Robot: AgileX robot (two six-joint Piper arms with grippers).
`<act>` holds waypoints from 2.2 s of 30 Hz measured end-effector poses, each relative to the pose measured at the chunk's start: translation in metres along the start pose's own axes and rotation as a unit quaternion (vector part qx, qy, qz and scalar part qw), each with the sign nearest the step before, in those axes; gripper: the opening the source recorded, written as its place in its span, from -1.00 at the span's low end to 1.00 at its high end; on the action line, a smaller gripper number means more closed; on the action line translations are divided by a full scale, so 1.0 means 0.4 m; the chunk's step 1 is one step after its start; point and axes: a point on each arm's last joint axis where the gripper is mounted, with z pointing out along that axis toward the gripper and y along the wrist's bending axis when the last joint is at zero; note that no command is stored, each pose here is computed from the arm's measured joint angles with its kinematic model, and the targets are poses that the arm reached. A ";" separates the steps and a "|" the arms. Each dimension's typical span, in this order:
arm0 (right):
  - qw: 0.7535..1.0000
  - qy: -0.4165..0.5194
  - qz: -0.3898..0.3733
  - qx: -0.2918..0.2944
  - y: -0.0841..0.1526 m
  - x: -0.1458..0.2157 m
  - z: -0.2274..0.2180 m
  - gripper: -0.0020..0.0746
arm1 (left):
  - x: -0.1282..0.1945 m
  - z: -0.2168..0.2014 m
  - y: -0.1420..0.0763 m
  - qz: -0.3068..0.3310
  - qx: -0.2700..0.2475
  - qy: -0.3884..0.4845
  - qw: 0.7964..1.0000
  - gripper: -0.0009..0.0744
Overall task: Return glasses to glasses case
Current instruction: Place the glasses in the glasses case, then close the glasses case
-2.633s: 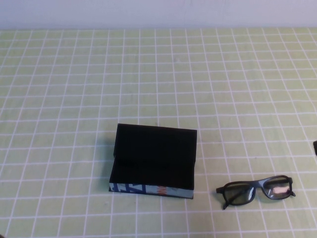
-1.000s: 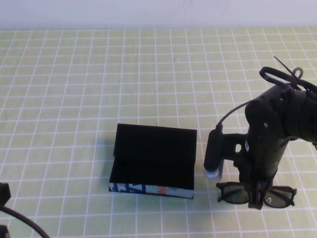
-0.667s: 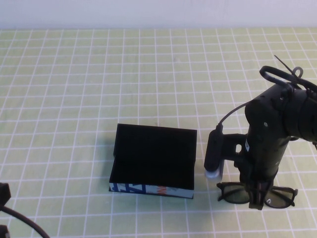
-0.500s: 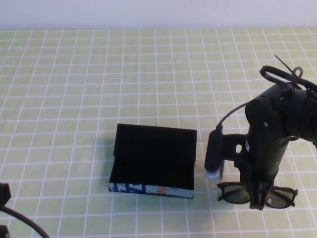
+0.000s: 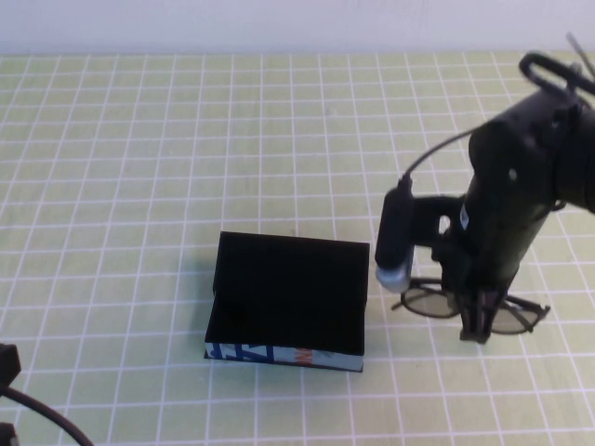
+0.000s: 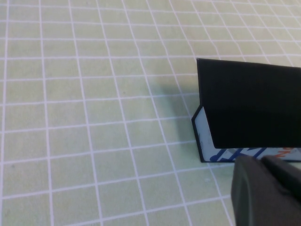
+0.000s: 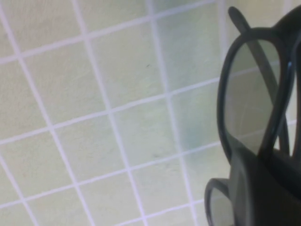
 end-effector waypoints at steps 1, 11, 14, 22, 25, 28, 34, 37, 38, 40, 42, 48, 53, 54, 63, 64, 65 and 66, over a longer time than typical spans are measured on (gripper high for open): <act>1.000 -0.006 0.002 0.004 -0.005 -0.004 -0.019 -0.94 | 0.000 0.000 0.000 0.000 0.000 0.000 1.000 -0.98; 0.993 -0.122 -0.001 0.005 -0.024 -0.089 -0.189 -0.94 | 0.000 0.000 0.000 0.000 0.000 0.000 1.000 -0.98; 0.989 -0.144 -0.028 0.004 -0.008 -0.147 -0.211 -0.94 | 0.000 0.000 0.000 0.000 0.000 0.000 1.000 -0.98; 0.987 -0.137 -0.080 -0.035 0.031 -0.306 -0.124 -0.94 | 0.000 0.000 0.000 0.000 0.000 0.001 1.000 -0.98; 0.987 -0.129 -0.081 -0.054 0.033 -0.335 -0.075 -0.94 | 0.001 0.000 0.000 0.000 0.000 0.002 1.000 -0.98; 0.988 -0.116 -0.080 -0.066 0.031 -0.349 -0.031 -0.94 | 0.003 0.000 0.000 0.000 0.001 0.006 1.000 -0.98; 0.988 -0.109 -0.079 -0.072 0.030 -0.365 0.020 -0.94 | 0.006 0.000 -0.001 0.000 0.002 0.014 1.000 -0.98; 0.988 -0.111 -0.078 -0.071 0.030 -0.367 0.021 -0.90 | 0.006 0.000 -0.001 0.000 0.002 0.014 1.000 -0.98; 0.988 -0.110 -0.078 -0.071 0.029 -0.367 0.021 -0.86 | 0.006 0.000 -0.001 0.000 0.002 0.014 1.000 -0.98; 0.988 -0.110 -0.079 -0.068 0.028 -0.367 0.020 -0.75 | 0.006 0.000 -0.001 0.000 0.002 0.014 1.000 -0.98; 0.989 -0.108 -0.081 -0.065 0.026 -0.366 0.020 -0.65 | 0.006 0.000 -0.001 0.000 0.002 0.014 1.000 -0.98; 0.990 -0.113 -0.075 -0.034 0.015 -0.358 -0.011 -0.56 | 0.006 0.004 -0.001 0.031 0.003 0.019 0.999 -0.98; 0.989 -0.148 -0.027 0.010 -0.013 -0.359 -0.095 -0.74 | -0.005 0.055 -0.012 0.070 0.055 0.058 0.994 -0.98; 0.988 -0.156 -0.012 0.016 -0.023 -0.358 -0.108 -0.80 | -0.008 0.074 -0.016 0.071 0.073 0.067 0.993 -0.98; 0.963 -0.195 0.187 0.013 -0.146 -0.291 -0.139 -0.99 | -0.008 0.290 0.001 0.090 0.151 0.143 0.974 -0.98; 0.958 -0.200 0.208 0.003 -0.165 -0.275 -0.137 -0.99 | 0.001 0.315 0.000 0.093 0.156 0.156 0.971 -0.98; 0.952 -0.205 0.227 -0.007 -0.184 -0.259 -0.135 -0.99 | 0.011 0.337 -0.005 0.096 0.162 0.169 0.967 -0.98; 0.947 -0.211 0.242 -0.017 -0.198 -0.246 -0.135 -0.99 | 0.021 0.355 -0.016 0.102 0.171 0.180 0.963 -0.98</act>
